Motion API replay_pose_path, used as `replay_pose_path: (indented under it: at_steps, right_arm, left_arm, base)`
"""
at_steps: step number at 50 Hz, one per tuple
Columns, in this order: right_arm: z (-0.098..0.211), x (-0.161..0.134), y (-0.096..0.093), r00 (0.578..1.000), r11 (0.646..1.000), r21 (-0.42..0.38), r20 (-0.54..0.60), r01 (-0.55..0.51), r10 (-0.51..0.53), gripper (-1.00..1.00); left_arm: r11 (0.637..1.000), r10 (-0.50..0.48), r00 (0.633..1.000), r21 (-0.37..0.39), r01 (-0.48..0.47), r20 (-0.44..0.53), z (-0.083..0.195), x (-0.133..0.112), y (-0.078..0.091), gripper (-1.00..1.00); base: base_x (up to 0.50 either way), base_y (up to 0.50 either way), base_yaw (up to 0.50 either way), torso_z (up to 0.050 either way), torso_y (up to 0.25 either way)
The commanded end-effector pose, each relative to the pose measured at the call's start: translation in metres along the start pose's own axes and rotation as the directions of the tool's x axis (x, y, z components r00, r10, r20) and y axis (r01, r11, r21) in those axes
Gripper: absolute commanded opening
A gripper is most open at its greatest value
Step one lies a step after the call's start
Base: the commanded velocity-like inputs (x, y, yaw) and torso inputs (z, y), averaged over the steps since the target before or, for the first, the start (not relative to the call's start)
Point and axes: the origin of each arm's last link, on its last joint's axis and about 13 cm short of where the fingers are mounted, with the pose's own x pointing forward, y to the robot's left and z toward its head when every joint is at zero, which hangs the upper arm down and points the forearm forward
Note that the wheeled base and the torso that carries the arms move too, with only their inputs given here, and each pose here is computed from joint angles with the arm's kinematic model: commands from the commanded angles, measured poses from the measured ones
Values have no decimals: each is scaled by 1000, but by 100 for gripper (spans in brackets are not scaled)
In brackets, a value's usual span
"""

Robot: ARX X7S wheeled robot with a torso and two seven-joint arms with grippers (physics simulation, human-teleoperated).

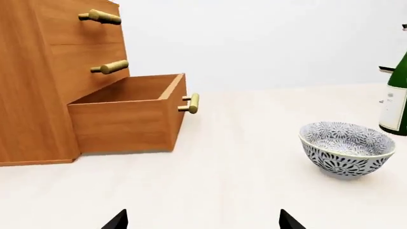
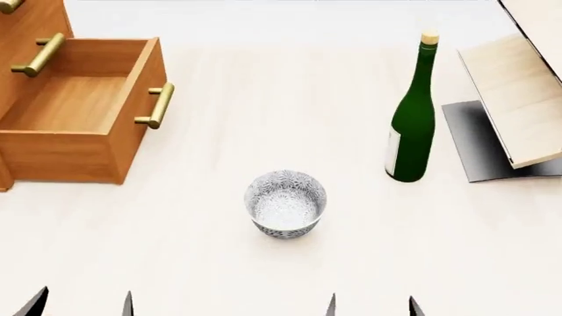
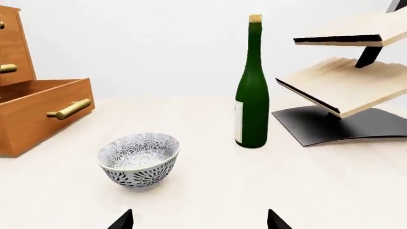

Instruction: Put the bowl on top of the cabinet.

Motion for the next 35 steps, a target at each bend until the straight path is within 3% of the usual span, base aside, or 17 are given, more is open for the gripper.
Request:
replay_pose_path:
  at_steps: [1, 10, 12, 35]
  right_arm:
    - [63, -33, -12, 972, 998, 56, 230, 29, -41, 100]
    - [86, -53, -17, 946, 999, 41, 322, 32, -44, 100]
    - [88, -56, -17, 940, 999, 24, 340, 28, -34, 100]
    - [94, -64, -18, 925, 1000, 17, 379, 26, -31, 100]
  left_arm:
    - [998, -45, 995, -28, 48, 94, 44, -16, 5, 100]
    - [997, -54, 977, -46, 64, 207, 72, -35, 10, 100]
    - [999, -25, 965, -24, 33, 262, 77, -35, 12, 100]
    - [998, -28, 965, -53, 43, 262, 84, -37, 16, 100]
  base:
    - [500, 0, 0, 0, 0]
    - [500, 0, 0, 0, 0]
    - [500, 0, 0, 0, 0]
    - [500, 0, 0, 0, 0]
